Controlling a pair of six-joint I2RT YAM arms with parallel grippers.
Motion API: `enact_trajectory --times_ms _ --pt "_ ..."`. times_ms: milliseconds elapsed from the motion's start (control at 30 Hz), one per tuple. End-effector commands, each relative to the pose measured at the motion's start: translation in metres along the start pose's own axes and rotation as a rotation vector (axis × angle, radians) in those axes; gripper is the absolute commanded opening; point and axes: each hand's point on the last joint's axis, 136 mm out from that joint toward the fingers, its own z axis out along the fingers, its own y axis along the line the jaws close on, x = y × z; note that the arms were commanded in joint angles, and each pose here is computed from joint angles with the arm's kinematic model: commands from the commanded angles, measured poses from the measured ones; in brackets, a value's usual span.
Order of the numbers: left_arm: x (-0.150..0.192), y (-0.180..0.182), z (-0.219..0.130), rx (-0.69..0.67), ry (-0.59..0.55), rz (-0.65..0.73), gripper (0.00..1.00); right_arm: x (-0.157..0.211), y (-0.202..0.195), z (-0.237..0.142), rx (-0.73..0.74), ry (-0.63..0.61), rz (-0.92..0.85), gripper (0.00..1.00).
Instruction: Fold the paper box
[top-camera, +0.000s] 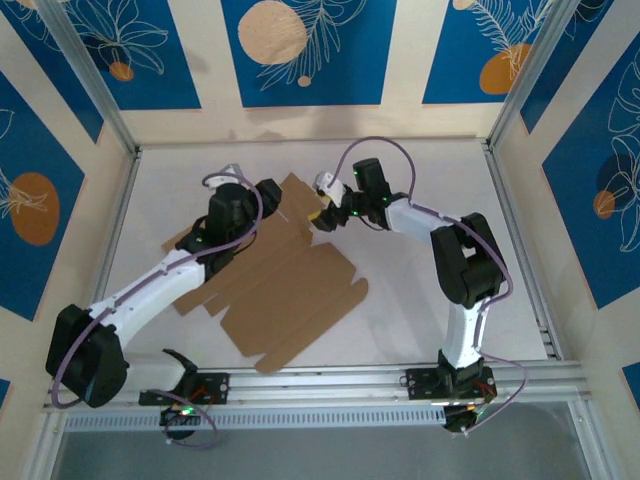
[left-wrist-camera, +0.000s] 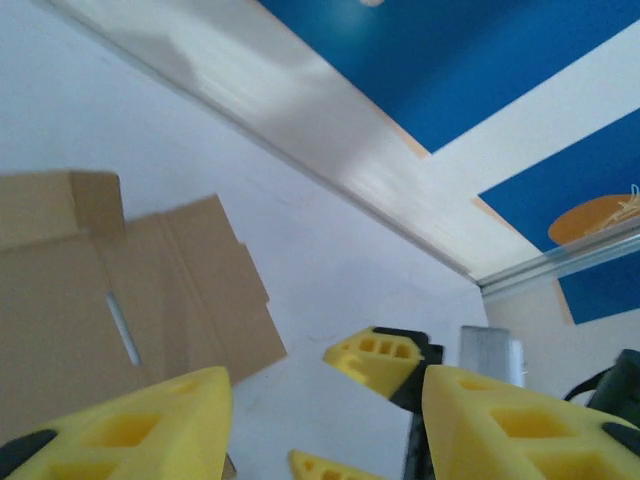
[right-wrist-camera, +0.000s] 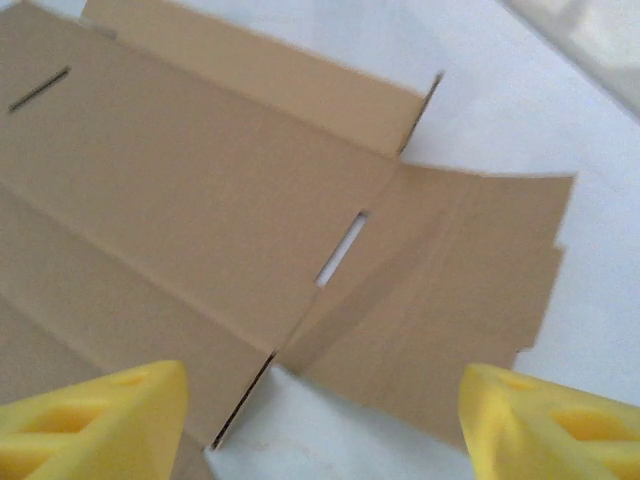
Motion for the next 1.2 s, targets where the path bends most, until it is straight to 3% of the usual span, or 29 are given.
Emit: enact_trajectory --times_ms 0,133,267,533,700,900,967,1167 --pt "0.007 0.032 0.000 -0.100 0.082 0.028 0.54 -0.032 -0.029 -0.012 0.043 0.046 0.259 0.64" --pt "0.015 0.045 0.003 -0.115 0.158 -0.023 0.52 -0.029 -0.048 0.007 0.011 0.170 0.469 0.55" --pt "0.019 0.048 0.004 -0.103 0.204 -0.045 0.50 -0.017 -0.074 0.027 0.069 0.287 0.617 0.61" --pt "0.021 0.052 0.000 -0.083 0.240 -0.052 0.48 0.012 -0.078 0.059 0.060 0.358 0.662 0.71" --pt "0.028 0.056 0.002 -0.072 0.262 -0.074 0.46 0.027 -0.068 0.078 0.022 0.382 0.678 0.68" --pt "0.036 0.068 0.006 -0.099 0.285 -0.072 0.45 0.041 -0.068 0.092 0.016 0.395 0.702 0.46" --pt "0.042 0.074 0.009 -0.121 0.309 -0.070 0.45 0.039 -0.072 0.091 0.027 0.386 0.696 0.33" --pt "0.065 0.098 0.026 -0.211 0.392 -0.079 0.42 0.047 -0.087 0.064 0.114 0.423 0.677 0.05"
